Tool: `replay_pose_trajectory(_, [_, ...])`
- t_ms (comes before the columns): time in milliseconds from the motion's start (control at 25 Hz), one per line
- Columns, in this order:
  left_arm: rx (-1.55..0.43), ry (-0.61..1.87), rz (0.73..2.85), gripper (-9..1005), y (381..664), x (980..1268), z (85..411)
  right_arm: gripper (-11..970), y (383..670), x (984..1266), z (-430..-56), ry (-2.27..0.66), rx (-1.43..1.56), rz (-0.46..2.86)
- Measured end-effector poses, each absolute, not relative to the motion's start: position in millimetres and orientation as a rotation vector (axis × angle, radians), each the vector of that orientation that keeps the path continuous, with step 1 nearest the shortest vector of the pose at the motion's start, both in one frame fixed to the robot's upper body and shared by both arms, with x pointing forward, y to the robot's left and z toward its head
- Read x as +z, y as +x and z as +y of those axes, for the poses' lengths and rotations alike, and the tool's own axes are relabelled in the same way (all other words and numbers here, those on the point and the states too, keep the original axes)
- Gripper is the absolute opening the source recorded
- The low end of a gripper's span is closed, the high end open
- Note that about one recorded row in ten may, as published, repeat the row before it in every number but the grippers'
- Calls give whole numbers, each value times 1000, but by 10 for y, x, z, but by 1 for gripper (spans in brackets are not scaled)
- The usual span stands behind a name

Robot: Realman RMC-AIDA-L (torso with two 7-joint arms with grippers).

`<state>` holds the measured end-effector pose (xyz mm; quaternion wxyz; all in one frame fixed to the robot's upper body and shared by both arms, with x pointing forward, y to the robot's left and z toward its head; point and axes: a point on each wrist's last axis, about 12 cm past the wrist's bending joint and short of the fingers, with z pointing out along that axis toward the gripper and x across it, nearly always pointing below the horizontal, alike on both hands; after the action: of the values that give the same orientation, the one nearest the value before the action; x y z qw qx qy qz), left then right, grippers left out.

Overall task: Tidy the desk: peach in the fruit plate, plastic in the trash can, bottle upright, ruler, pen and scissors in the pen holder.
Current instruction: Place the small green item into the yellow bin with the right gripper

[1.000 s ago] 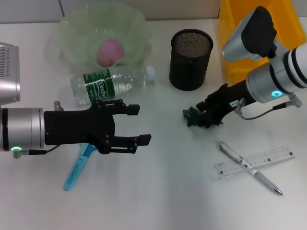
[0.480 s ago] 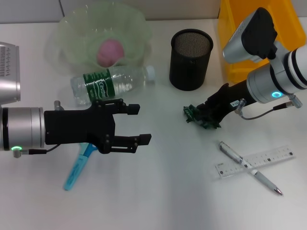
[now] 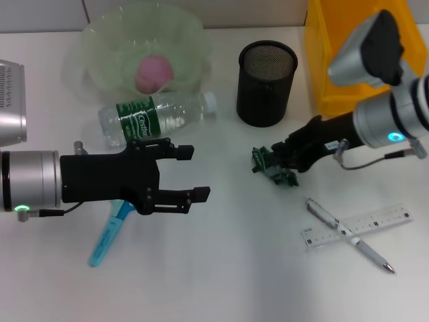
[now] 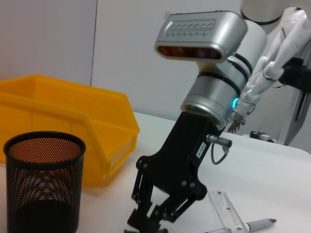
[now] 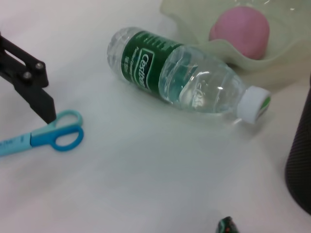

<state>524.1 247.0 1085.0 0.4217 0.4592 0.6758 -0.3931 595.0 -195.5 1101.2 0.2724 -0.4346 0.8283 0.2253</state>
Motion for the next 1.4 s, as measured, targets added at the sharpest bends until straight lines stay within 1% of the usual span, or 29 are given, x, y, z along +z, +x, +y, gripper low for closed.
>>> replay_pose_trajectory(360, [-981,1150,1691,812,5229,10839,2480,176,5747,10951,-2161,-1056,729,2164])
replay_pose_trajectory(520, [-980,1153,1688,812,5240,10847,2471,177,5758,10969,-2205,-1024,743,2170])
replay_pose_trajectory(720, [-979,1156,1686,812,5250,10854,2464,178,5839,11069,-2139,-1025,749,2163])
replay_pose_trajectory(800, [-977,1155,1687,812,5253,10853,2464,320,5886,11112,-2091,-1028,746,2166])
replay_pose_trajectory(1040, [-973,1151,1690,812,5251,10847,2471,500,6016,11143,-1961,-1071,679,2228])
replay_pose_trajectory(1240, [-972,1151,1690,813,5252,10849,2472,566,6094,11156,-1861,-1086,632,2267])
replay_pose_trajectory(1400, [-969,1152,1689,813,5262,10854,2469,619,6092,11101,-1798,-1095,614,2282])
